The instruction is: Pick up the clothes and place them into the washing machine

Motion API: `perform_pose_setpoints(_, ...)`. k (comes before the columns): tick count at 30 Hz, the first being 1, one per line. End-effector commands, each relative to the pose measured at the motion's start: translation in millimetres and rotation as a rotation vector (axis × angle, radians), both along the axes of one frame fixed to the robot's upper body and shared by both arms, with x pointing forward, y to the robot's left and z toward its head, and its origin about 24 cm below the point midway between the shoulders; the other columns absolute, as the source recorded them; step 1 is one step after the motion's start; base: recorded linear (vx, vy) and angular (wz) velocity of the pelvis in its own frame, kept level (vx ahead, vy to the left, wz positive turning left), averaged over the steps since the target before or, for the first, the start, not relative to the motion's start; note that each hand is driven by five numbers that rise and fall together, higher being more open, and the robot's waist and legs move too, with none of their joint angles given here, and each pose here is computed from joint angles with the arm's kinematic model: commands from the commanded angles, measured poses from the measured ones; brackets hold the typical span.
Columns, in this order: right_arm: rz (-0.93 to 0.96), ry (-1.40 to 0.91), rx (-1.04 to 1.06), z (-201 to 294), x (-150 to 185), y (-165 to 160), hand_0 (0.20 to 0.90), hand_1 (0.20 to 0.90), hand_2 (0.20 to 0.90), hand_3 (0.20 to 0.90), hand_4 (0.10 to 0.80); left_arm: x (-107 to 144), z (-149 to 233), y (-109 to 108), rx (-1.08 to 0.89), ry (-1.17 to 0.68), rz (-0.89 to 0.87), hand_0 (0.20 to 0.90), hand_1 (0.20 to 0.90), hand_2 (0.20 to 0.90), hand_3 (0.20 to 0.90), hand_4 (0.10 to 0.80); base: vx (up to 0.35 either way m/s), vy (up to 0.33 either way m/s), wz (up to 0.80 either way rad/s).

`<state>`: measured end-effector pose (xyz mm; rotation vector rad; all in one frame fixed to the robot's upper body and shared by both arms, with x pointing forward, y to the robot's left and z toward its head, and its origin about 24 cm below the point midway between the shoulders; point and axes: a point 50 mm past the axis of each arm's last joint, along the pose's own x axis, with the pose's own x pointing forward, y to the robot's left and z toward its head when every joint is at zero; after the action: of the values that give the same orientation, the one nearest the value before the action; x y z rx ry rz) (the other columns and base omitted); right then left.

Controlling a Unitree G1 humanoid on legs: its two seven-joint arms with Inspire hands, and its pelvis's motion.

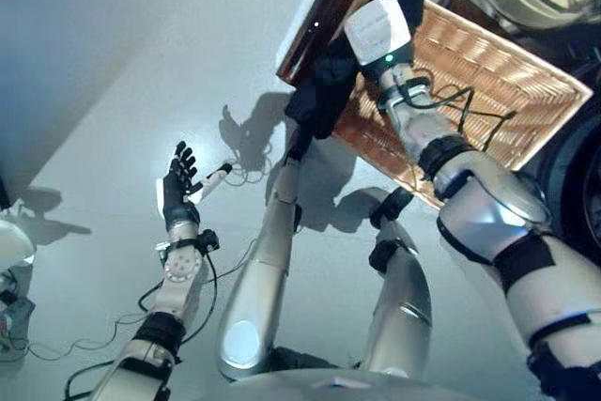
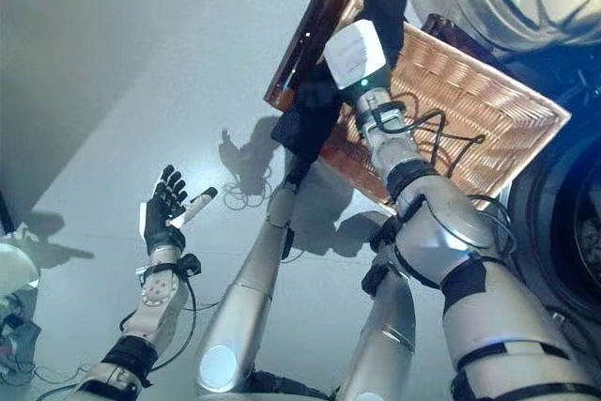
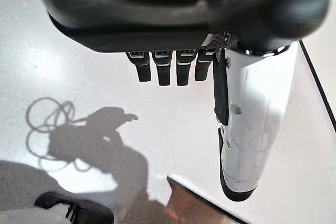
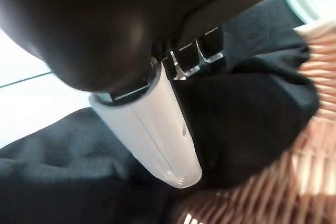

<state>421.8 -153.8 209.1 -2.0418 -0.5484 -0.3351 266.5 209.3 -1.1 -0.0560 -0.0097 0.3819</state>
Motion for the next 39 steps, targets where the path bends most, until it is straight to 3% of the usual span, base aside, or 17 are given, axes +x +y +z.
perform_pose_setpoints(1, -0.062, -0.151, 0.049, 47, -1, -27, 0.2, 0.2, 0.2, 0.2, 0.3, -15, 9, 13, 0.01, -0.08, 0.032, 0.9, 0.9, 0.9, 0.9, 0.8, -0.017, 0.038, 0.13)
perform_pose_setpoints(15, -0.115, -0.155, 0.048, 43, -4, -45, 0.2, 0.2, 0.2, 0.2, 0.3, -18, 4, 12, 0.014, -0.054, 0.03, 0.9, 0.9, 0.9, 0.9, 0.8, -0.012, 0.009, -0.01)
perform_pose_setpoints(21, -0.08, -0.176, 0.152, 38, -7, -49, 0.2, 0.2, 0.2, 0.2, 0.3, -18, -2, 12, 0.017, -0.024, 0.041, 0.9, 0.9, 0.9, 0.9, 0.8, -0.01, -0.001, -0.06)
perform_pose_setpoints(30, 0.1, -0.18, 0.54, 10, -15, -30, 0.2, 0.2, 0.2, 0.2, 0.3, -26, -23, 18, -0.012, 0.076, 0.132, 0.9, 0.9, 0.9, 0.9, 0.8, 0.015, -0.007, -0.11)
perform_pose_setpoints(39, 0.288, -0.165, 1.157, -24, -33, -15, 0.2, 0.2, 0.2, 0.2, 0.3, -38, -39, 24, -0.03, 0.149, 0.194, 0.9, 0.9, 0.9, 0.9, 0.8, 0.015, -0.019, -0.19)
